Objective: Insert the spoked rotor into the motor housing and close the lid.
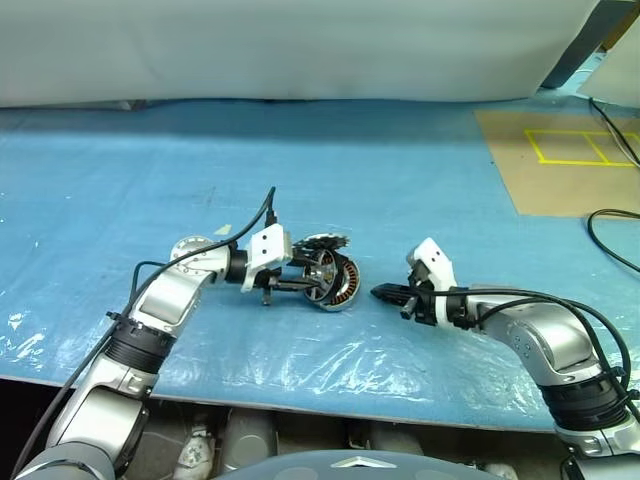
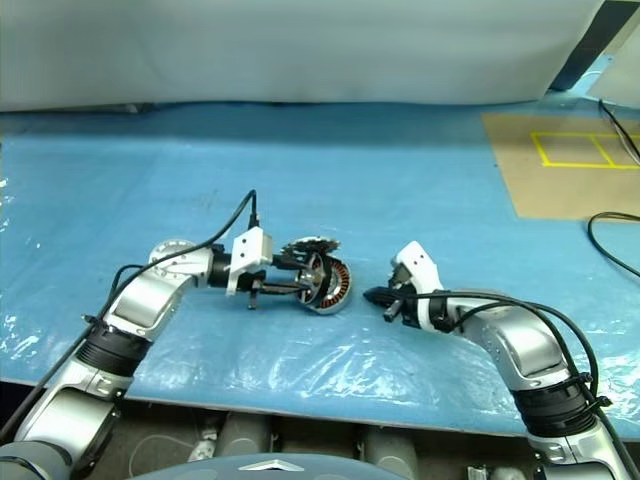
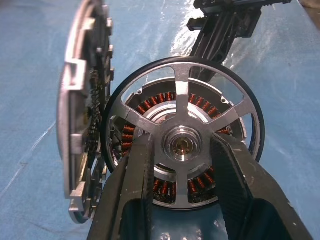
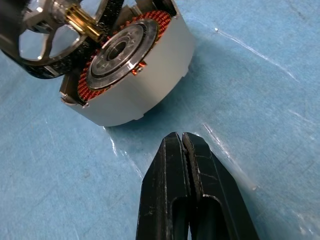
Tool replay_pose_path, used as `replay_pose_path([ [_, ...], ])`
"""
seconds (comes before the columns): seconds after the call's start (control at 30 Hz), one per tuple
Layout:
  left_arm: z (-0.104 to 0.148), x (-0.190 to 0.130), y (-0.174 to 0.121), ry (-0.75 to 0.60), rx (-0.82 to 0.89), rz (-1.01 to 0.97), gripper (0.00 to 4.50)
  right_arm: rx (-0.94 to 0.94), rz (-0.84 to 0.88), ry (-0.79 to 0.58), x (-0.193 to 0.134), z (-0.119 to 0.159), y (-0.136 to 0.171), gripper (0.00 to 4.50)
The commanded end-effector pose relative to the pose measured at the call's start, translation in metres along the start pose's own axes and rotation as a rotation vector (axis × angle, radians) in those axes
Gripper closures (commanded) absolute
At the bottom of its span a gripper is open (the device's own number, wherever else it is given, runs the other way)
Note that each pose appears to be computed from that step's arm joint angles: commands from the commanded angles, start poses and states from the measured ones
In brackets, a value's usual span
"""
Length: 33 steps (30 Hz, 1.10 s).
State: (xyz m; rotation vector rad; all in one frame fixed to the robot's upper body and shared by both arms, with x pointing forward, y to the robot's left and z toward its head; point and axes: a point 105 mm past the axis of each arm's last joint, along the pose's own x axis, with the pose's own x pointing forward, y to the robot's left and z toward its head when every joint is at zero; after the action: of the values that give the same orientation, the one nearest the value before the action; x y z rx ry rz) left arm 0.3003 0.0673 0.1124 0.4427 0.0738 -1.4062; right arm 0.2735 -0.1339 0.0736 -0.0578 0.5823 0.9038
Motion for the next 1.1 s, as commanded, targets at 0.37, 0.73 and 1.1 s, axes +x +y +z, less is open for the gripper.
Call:
replay_pose_path([
  [0.37, 0.001, 0.005, -0.003, 0.012, 0.017, -0.041, 3.19, -0.039, -0.016, -0.026, -0.001, 0.010, -0.001, 4.50],
  [0.73, -0.011, 0.003, 0.009, 0.107, 0.062, 0.021, 1.90, -0.036, -0.030, -0.024, -0.001, 0.009, -0.004, 4.50],
  [1.1, 0.011, 0.004, 0.014, -0.015, 0.081, 0.074, 1.90, -0.030, -0.007, -0.035, 0.000, 0.011, 0.000, 4.50],
])
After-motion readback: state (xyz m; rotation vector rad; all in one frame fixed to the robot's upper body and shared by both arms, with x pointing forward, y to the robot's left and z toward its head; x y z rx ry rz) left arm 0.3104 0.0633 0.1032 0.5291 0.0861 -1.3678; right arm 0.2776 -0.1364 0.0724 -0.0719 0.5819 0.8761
